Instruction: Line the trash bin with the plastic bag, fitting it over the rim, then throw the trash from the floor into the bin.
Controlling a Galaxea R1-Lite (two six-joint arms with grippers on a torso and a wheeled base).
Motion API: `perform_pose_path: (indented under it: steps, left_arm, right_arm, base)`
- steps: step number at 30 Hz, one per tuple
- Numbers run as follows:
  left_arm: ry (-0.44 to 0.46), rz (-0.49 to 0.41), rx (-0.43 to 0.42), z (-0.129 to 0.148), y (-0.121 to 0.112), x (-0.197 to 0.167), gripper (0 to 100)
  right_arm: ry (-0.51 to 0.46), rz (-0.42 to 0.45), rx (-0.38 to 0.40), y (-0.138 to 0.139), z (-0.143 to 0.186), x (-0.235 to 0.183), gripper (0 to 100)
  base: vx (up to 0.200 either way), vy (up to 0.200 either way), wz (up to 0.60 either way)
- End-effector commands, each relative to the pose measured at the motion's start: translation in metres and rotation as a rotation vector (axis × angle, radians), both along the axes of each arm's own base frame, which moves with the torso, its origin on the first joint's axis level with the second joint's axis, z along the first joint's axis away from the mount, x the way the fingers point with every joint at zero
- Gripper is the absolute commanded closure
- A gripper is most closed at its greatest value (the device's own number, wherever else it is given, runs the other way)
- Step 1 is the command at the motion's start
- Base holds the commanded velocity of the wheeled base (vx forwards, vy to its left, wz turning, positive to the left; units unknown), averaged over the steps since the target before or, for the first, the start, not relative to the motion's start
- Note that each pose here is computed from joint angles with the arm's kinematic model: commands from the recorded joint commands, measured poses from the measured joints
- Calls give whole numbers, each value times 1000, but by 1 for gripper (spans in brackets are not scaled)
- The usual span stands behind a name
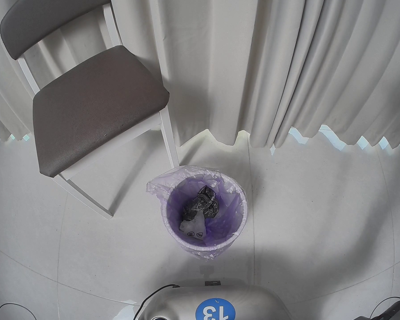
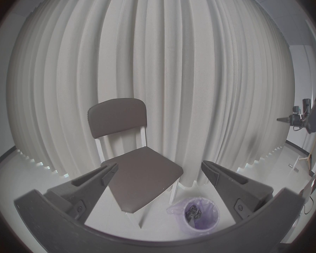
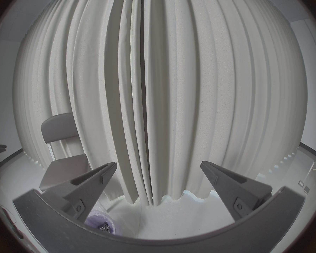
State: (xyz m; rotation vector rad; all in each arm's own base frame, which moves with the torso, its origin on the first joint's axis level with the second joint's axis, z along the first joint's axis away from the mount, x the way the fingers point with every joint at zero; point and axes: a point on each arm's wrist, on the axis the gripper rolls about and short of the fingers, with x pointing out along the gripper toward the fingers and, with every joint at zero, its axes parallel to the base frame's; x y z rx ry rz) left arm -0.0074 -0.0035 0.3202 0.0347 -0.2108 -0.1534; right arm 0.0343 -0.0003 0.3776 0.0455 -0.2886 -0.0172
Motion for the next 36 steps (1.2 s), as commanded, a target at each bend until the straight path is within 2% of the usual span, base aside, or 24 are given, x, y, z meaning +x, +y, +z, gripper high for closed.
perform_pose_path:
  steps: [1, 10, 12, 14, 17, 24, 29, 36]
  left_arm:
    - [-114, 43, 18, 6, 2, -64, 0]
    - [-78, 75, 10, 6, 13, -98, 0]
    - [-73, 96, 67, -3, 16, -107, 0]
    - [-68, 101, 89, -8, 17, -111, 0]
    - [-57, 109, 122, -20, 21, -127, 0]
    - [-41, 170, 174, -36, 25, -145, 0]
    - [-51, 198, 180, -38, 25, -151, 0]
    - [-12, 240, 180, -58, 28, -174, 0]
  right_arm:
    - [-137, -17, 6, -1, 2, -82, 0]
    - [-115, -46, -2, 1, 3, -122, 0]
    - [-80, -51, -4, 1, -4, -129, 0]
    - [-75, -62, -9, 1, -6, -133, 0]
    - [-79, -98, -41, 2, -16, -148, 0]
    - [-73, -97, -74, 1, -43, -183, 0]
    - [-103, -103, -89, 1, -56, -202, 0]
    - [-115, -91, -92, -1, -84, -230, 0]
  base:
    - [0, 0, 0]
    - [0, 0, 0]
    - [0, 0, 0]
    - [0, 0, 0]
    - [0, 0, 0]
    - [0, 0, 0]
    - [0, 0, 0]
    - [0, 0, 0]
